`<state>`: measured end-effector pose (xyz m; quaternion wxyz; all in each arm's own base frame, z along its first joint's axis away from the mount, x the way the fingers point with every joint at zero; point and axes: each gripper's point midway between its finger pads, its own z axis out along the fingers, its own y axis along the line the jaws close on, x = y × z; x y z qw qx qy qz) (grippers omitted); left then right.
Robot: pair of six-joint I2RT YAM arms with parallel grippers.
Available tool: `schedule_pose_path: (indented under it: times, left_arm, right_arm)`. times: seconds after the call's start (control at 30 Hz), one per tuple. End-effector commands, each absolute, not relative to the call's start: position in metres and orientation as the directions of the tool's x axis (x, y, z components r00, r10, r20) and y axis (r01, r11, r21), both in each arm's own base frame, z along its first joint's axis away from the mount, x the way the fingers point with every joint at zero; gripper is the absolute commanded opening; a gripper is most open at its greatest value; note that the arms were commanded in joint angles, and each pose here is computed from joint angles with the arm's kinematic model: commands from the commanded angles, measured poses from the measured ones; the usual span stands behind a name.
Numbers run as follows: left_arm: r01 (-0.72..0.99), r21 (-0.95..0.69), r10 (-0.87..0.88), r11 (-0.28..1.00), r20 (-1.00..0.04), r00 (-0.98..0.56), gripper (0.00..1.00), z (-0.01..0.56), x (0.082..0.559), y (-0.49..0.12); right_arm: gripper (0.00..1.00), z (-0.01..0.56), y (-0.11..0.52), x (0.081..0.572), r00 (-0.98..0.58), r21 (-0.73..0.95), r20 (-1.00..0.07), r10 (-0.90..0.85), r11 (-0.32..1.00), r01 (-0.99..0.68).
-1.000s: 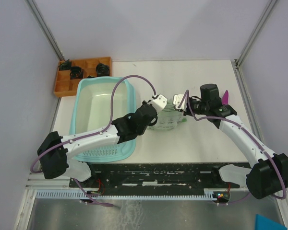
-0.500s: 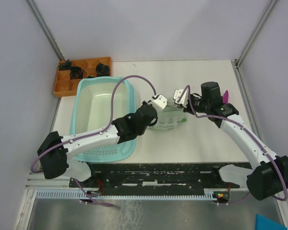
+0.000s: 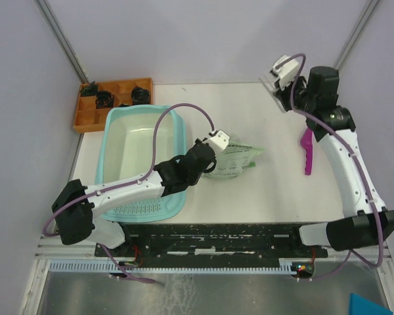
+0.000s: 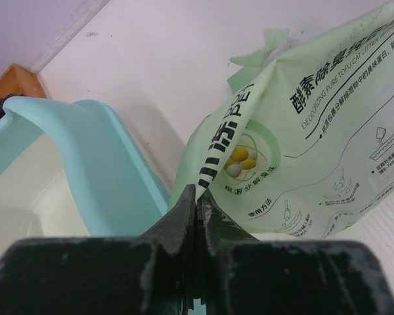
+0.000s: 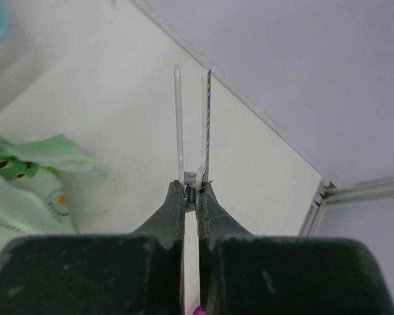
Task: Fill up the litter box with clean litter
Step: Remove the clamp from the cat litter bag, then place the clamp at the center of the board.
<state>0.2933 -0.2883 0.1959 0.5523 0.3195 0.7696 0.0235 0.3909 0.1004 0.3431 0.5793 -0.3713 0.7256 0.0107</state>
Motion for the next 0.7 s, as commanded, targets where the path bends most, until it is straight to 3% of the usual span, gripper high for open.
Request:
schedule_pose_path:
  times: [0.0, 0.13, 0.37, 0.67]
  left_arm:
    - [0.503, 0.305, 0.453, 0.809, -0.868, -0.202, 0.03, 0.199, 0.289, -0.305]
    - [0.524, 0.295, 0.453, 0.799, -0.869, -0.201, 0.03, 0.198, 0.288, -0.312]
    - [0.536, 0.281, 0.435, 0.796, -0.882, -0.184, 0.03, 0.207, 0.287, -0.314]
    - [0.571, 0.265, 0.416, 0.777, -0.897, -0.149, 0.03, 0.222, 0.281, -0.316]
  right_arm:
    - [0.02, 0.338, 0.03, 0.434, -0.331, -0.258, -0.869, -0.366, 0.909, -0.328]
    - [0.02, 0.307, -0.035, 0.455, -0.553, -0.151, -0.8, -0.235, 0.969, -0.193]
    - [0.02, 0.25, -0.123, 0.438, -0.732, 0.066, -0.681, 0.016, 0.997, -0.039]
    - [0.01, 0.152, -0.156, 0.388, -0.829, -0.043, -0.558, -0.041, 0.999, -0.02]
